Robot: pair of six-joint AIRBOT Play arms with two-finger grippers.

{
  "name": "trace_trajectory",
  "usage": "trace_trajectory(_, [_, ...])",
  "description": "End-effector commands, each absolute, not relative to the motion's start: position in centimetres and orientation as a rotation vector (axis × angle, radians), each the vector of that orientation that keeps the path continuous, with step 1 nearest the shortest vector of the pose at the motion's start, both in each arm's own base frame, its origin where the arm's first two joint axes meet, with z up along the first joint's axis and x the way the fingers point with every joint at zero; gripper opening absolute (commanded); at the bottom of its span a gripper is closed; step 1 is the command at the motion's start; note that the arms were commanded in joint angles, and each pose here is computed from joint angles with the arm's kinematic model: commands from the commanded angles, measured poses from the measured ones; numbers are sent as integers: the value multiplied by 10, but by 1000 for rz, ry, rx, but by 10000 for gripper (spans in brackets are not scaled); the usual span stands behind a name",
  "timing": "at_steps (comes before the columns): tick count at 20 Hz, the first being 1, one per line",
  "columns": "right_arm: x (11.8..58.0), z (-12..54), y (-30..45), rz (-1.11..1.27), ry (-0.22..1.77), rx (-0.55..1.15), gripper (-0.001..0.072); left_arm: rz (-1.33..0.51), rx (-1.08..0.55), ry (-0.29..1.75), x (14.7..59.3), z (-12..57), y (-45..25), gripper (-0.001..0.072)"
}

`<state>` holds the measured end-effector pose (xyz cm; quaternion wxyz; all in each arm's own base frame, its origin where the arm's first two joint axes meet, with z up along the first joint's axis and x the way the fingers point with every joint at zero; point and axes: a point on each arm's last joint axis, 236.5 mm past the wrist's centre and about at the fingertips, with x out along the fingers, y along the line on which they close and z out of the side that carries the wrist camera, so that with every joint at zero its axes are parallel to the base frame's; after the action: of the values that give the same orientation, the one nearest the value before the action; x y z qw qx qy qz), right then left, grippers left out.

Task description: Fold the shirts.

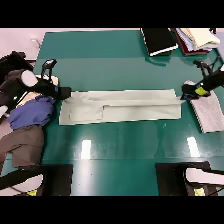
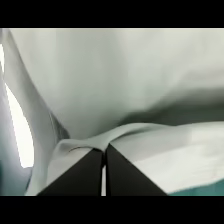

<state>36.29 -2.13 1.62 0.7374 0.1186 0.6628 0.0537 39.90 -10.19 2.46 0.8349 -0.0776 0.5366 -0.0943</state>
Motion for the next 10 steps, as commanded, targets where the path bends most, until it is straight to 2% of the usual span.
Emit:
trace_trajectory(1, [407, 7, -9, 172, 1424, 349, 14, -163, -184, 1069, 443, 14, -101, 22])
trace_trajectory(2, [417, 6, -8, 178, 1403, 361, 23, -151, -197, 1052, 448, 15, -101, 25])
trace_trajectory(3, [425, 5, -8, 180, 1385, 366, 174, -145, -211, 1039, 450, 17, -101, 281])
trace_trajectory(4, [430, 5, -8, 183, 1374, 369, 385, -137, -226, 1044, 450, 18, -101, 578])
trace_trajectory(5, [431, 5, -10, 188, 1376, 371, 412, -137, -223, 1055, 448, 20, -101, 599])
trace_trajectory(8, [414, 3, -26, 215, 1417, 366, 414, -149, -214, 1103, 439, 29, -103, 601])
trace_trajectory(9, [404, -1, -37, 205, 1431, 383, 464, -159, -229, 1118, 436, 30, -107, 599])
trace_trajectory(10, [394, -7, -47, 190, 1447, 409, 504, -166, -239, 1129, 434, 29, -109, 406])
